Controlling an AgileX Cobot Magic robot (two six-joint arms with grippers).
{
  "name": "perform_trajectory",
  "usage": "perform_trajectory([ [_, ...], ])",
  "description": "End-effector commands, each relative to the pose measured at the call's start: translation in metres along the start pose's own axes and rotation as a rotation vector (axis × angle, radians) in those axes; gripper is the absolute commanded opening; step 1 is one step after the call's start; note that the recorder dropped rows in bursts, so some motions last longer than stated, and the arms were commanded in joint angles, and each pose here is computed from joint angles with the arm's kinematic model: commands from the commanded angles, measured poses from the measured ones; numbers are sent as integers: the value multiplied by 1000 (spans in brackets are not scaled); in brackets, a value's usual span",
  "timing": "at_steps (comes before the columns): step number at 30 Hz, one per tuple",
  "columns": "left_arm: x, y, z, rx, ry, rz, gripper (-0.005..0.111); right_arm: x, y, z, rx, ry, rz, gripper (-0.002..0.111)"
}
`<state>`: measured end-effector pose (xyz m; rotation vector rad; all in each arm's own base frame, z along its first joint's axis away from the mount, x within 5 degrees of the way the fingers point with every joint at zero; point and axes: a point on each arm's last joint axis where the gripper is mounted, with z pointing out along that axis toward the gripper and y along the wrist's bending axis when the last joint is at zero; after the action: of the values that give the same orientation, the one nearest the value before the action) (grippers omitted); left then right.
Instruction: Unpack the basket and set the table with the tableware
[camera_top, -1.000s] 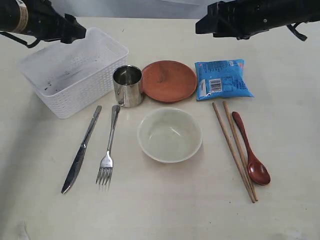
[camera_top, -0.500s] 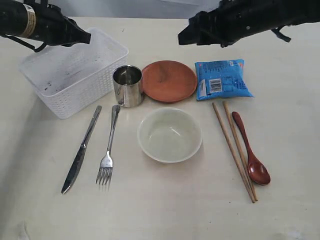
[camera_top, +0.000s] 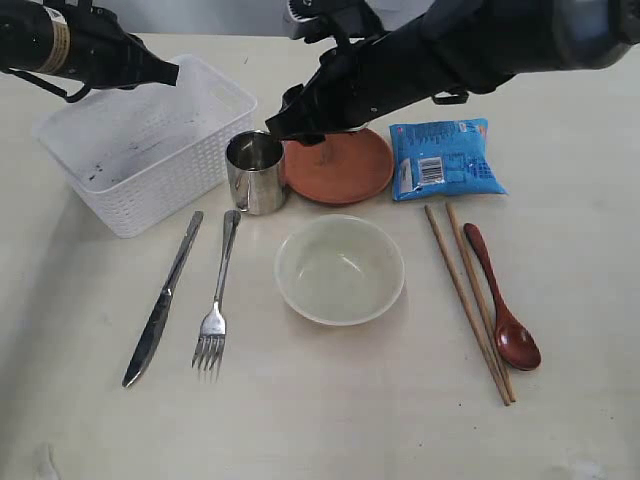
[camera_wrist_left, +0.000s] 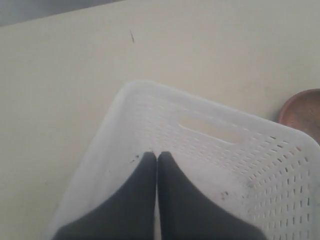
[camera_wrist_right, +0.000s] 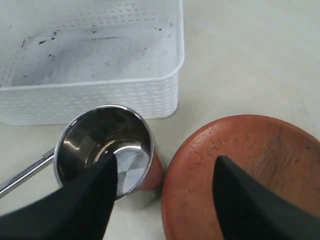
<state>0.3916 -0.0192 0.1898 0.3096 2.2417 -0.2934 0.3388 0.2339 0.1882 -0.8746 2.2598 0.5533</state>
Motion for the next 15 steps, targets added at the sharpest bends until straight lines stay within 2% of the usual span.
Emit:
perform_trajectory([
  [1, -2, 0, 0, -12, -7, 2, 0, -2, -6, 20, -3, 15, 17, 55],
  [10, -2, 0, 0, -12, -7, 14, 0, -3, 0, 43, -48, 39, 16, 54],
  [12, -2, 0, 0, -12, -7, 14, 0, -3, 4, 47, -56, 43, 12, 50],
  [15, -2, 0, 0, -12, -7, 14, 0, -2, 7, 49, -61, 46, 6, 34],
])
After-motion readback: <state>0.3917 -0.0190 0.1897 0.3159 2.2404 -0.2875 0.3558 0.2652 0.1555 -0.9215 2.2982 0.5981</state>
